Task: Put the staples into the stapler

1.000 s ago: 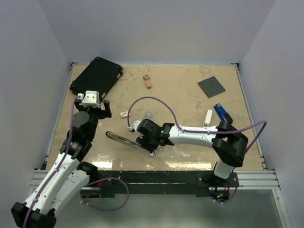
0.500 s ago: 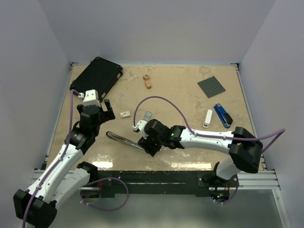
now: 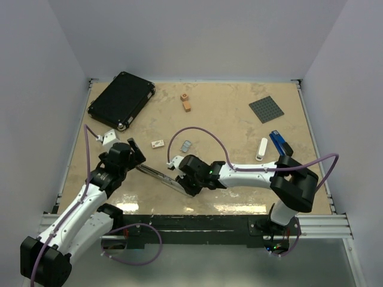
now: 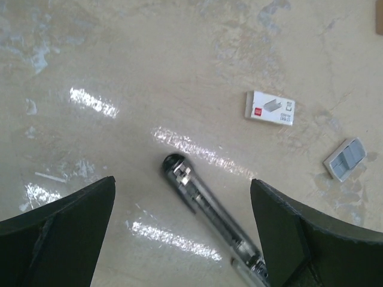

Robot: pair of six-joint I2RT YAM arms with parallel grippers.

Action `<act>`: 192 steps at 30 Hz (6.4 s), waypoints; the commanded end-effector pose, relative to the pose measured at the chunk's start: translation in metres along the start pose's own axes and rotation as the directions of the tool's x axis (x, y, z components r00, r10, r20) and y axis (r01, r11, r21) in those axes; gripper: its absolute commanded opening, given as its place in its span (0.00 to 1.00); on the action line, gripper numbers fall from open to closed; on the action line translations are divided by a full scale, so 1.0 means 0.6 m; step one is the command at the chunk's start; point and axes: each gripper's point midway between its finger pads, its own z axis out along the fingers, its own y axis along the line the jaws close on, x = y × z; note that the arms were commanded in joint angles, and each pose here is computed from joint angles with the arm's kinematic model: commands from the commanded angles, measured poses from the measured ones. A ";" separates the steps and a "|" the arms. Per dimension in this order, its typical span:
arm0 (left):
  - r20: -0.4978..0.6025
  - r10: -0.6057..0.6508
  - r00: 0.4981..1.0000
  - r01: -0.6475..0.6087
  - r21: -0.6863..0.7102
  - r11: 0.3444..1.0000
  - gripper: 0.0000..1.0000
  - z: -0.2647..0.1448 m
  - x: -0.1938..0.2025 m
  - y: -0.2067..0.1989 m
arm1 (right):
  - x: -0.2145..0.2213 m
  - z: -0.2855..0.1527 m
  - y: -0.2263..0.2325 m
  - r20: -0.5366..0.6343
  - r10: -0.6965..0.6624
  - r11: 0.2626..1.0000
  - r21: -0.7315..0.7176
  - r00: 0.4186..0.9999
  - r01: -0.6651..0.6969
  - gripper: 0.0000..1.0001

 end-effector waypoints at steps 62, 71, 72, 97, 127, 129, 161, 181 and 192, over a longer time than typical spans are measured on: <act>-0.032 -0.155 0.987 0.137 -0.322 0.937 0.44 0.202 0.035 0.000 | -0.090 0.085 -0.030 0.175 -0.047 0.999 0.034 0.983 0.042 0.04; 0.004 -0.140 0.990 0.136 -0.244 0.960 0.17 0.149 0.014 -0.033 | -0.094 0.086 -0.025 0.190 -0.038 0.999 0.019 0.981 0.035 0.03; 0.025 -0.142 0.990 0.144 -0.211 0.967 0.17 0.134 0.007 -0.050 | -0.094 0.086 -0.025 0.190 -0.036 0.999 0.019 0.981 0.033 0.03; 0.024 -0.059 0.998 0.055 0.156 0.986 0.58 0.010 0.084 -0.127 | -0.091 0.090 -0.009 0.215 -0.035 0.998 -0.046 0.976 0.045 0.02; 0.080 0.131 0.988 -0.152 0.378 0.913 0.78 0.013 0.135 -0.133 | -0.110 0.052 0.004 0.346 -0.043 0.991 -0.101 0.937 0.083 0.20; 0.060 0.148 0.987 -0.160 0.406 0.900 0.78 0.011 0.146 -0.139 | -0.112 0.052 0.004 0.361 -0.051 0.991 -0.099 0.931 0.092 0.20; 0.158 -0.021 0.987 -0.037 0.354 0.935 0.82 -0.094 -0.002 -0.165 | -0.107 0.043 -0.008 0.411 -0.042 0.995 -0.068 0.910 0.077 0.49; 0.260 0.103 0.960 -0.135 0.106 0.985 0.83 -0.053 -0.206 -0.082 | -0.146 -0.046 -0.015 0.214 -0.012 1.000 0.004 0.977 0.011 0.61; 0.329 0.101 0.939 -0.125 0.051 0.991 0.83 -0.057 -0.205 -0.042 | -0.149 -0.002 -0.023 0.108 -0.025 0.999 0.042 0.994 0.020 0.42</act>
